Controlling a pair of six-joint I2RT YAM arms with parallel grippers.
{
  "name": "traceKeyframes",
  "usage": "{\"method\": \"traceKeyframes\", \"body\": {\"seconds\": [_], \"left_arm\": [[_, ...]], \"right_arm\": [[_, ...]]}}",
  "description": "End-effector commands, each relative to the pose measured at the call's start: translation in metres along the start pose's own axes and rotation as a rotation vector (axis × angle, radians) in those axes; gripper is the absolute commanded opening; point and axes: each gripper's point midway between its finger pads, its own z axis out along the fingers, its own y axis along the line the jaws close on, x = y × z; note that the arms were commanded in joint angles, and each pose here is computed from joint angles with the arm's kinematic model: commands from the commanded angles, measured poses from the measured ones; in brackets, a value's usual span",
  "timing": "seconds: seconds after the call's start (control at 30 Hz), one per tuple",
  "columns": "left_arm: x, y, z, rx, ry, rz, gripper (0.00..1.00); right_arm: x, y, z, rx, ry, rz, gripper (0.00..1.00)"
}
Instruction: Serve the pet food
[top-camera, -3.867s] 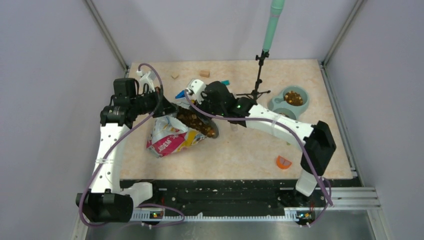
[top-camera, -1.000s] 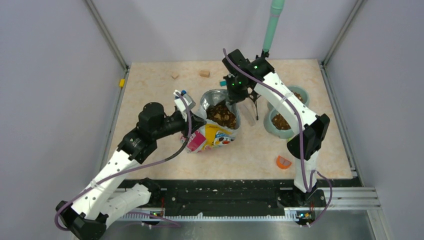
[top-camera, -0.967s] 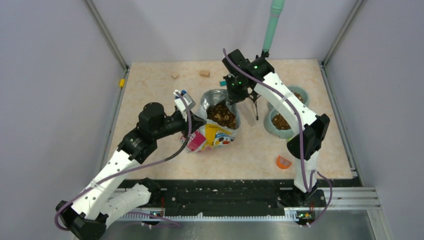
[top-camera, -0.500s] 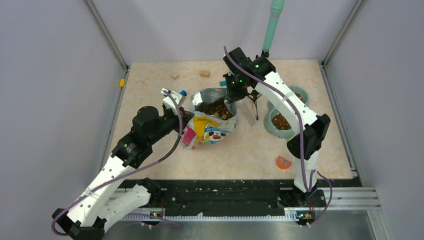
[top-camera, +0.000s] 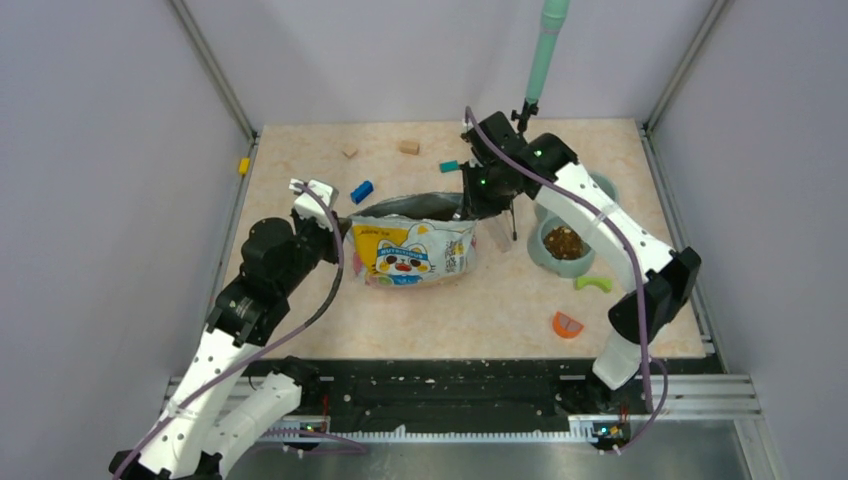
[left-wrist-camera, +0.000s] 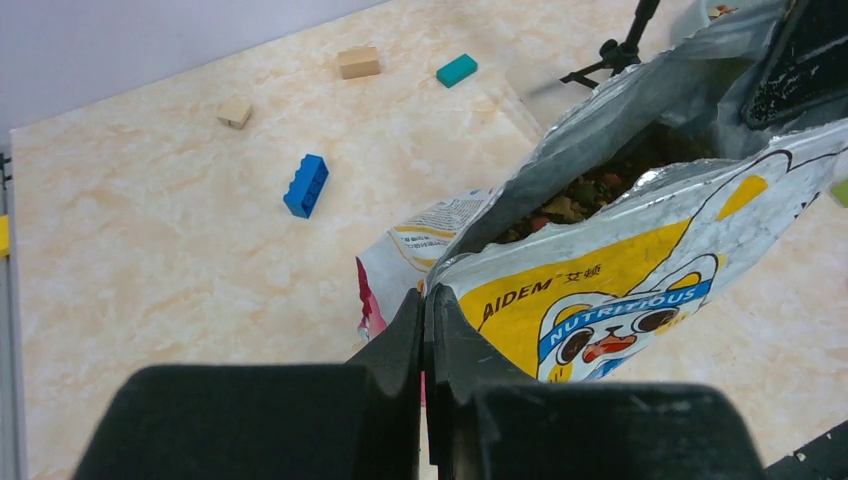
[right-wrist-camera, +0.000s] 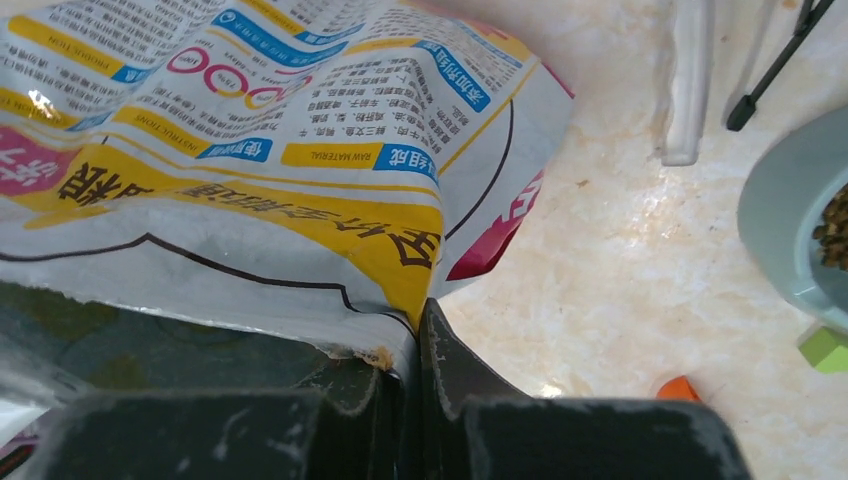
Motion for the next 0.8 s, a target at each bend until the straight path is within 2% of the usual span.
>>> {"method": "traceKeyframes", "body": {"seconds": [0.0,0.13,0.23,0.47,0.6,0.67,0.77], "left_arm": [[-0.039,0.017,-0.007,-0.076,-0.169,-0.031,0.00],[-0.049,0.013,-0.013,-0.052,-0.206,-0.020,0.00],[-0.048,0.010,-0.013,-0.033,-0.195,0.000,0.00],[-0.046,0.010,-0.015,-0.035,-0.197,-0.018,0.00],[-0.041,0.009,-0.015,-0.032,-0.175,-0.027,0.00],[-0.040,0.009,-0.016,-0.030,-0.169,-0.027,0.00],[-0.040,0.010,-0.017,-0.039,-0.173,-0.024,0.00]], "right_arm": [[-0.004,0.010,-0.038,-0.135,-0.123,-0.017,0.09],[-0.019,0.020,-0.065,-0.210,-0.244,-0.117,0.38],[-0.030,0.023,-0.088,-0.232,-0.324,-0.203,0.48],[-0.029,0.034,-0.129,-0.340,-0.519,-0.466,0.51],[-0.002,0.030,-0.135,-0.395,-0.692,-0.762,0.49],[0.004,0.024,-0.138,-0.381,-0.762,-0.808,0.55],[0.016,0.012,-0.125,-0.338,-0.721,-0.899,0.59]]}}
